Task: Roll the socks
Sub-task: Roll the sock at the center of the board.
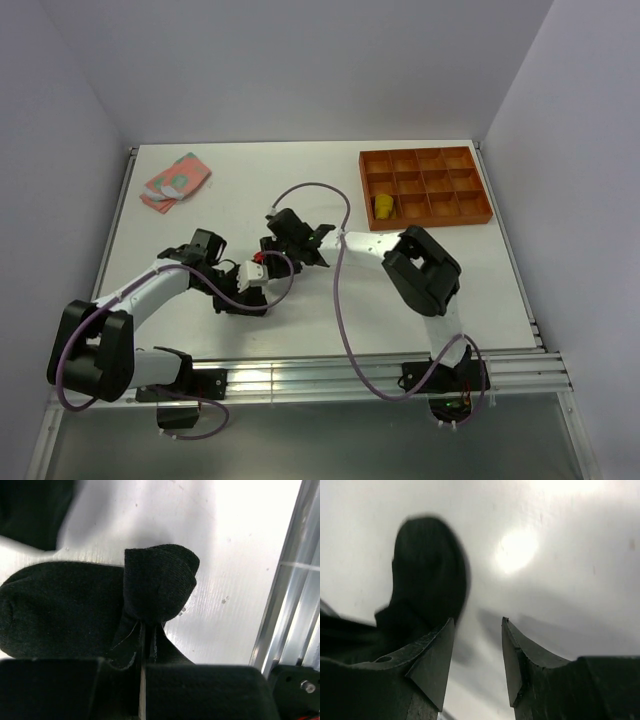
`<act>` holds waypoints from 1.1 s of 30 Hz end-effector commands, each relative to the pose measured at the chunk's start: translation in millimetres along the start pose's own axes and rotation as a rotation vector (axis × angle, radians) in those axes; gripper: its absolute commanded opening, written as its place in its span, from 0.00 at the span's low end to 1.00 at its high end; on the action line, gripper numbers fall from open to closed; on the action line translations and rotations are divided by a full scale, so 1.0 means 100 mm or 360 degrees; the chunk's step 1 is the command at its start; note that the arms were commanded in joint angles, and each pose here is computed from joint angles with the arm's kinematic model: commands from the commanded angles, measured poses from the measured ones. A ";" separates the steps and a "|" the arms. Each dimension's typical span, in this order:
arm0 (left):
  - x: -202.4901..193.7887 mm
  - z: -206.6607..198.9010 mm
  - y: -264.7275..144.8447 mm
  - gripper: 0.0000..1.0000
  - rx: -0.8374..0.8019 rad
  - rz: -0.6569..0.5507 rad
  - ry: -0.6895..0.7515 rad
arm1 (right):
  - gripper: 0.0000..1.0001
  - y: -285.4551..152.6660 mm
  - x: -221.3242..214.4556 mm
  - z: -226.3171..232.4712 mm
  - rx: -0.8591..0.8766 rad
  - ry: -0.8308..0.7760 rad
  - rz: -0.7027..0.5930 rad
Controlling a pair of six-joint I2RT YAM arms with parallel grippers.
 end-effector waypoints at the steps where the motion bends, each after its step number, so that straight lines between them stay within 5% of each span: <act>1: 0.14 0.02 -0.04 0.00 -0.0025 -0.0148 -0.0025 | 0.50 0.14 0.30 0.14 0.0006 -0.0056 -0.0136; 7: 0.14 0.07 -0.04 0.00 -0.0198 -0.0177 -0.0040 | 0.51 0.33 0.35 0.14 0.0005 -0.0019 -0.0157; 16: 0.04 0.20 -0.07 0.00 -0.0415 -0.0225 -0.0213 | 0.51 0.04 0.08 -0.20 -0.0104 0.0177 -0.0346; 33: 0.66 0.69 0.17 0.00 0.0036 -0.0558 -0.0645 | 0.51 -0.79 -0.25 -0.56 -0.0207 0.0162 -0.0613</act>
Point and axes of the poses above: each gripper's point midway between its finger pads, its own y axis out along the fingers, its own z axis along the line the jaws close on, x = y × z, the point moved 8 cm from there along -y, back along the fingers, and after that the axes turned 8 degrees about y, right-handed, at the moved point
